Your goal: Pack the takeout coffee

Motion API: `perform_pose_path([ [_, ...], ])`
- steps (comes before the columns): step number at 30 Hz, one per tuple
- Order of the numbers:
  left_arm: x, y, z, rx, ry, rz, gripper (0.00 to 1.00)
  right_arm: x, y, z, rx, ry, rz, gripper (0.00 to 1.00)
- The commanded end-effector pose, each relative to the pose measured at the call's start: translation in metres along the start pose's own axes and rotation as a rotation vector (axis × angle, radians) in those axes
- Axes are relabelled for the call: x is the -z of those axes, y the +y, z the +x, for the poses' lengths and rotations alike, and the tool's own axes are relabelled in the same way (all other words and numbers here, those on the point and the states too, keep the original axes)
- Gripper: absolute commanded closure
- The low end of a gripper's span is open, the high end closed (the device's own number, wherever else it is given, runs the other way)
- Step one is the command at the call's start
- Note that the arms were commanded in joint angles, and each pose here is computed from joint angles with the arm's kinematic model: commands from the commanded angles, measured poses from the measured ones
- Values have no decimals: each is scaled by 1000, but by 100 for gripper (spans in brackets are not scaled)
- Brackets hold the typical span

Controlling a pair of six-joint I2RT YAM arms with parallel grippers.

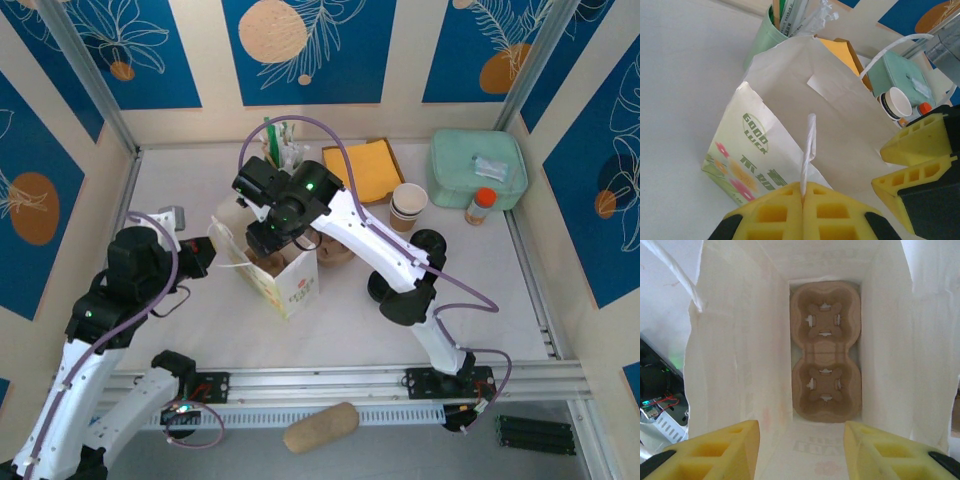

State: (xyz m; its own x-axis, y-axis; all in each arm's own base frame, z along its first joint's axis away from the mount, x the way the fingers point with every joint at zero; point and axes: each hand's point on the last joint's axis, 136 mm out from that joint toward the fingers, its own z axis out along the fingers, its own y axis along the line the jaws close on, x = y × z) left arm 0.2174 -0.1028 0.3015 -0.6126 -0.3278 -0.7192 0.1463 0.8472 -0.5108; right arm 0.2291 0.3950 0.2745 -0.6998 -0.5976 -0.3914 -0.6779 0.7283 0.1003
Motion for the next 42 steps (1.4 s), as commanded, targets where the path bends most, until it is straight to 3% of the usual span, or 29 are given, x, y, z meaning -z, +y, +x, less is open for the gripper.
perform_pose_path([
  [1, -2, 6, -6, -9, -27, -29, 100, 22, -1, 2, 18, -34, 0, 52],
  [21, -4, 14, -37, -149, -94, -145, 100, 49, -11, -8, -3, -121, -6, 51],
  [36, -1, 10, -33, -122, -95, -112, 100, 67, -10, -8, -16, -157, -43, 51],
  [42, 7, 4, -36, -115, -108, -84, 83, 81, -12, -9, -31, -191, -59, 50],
])
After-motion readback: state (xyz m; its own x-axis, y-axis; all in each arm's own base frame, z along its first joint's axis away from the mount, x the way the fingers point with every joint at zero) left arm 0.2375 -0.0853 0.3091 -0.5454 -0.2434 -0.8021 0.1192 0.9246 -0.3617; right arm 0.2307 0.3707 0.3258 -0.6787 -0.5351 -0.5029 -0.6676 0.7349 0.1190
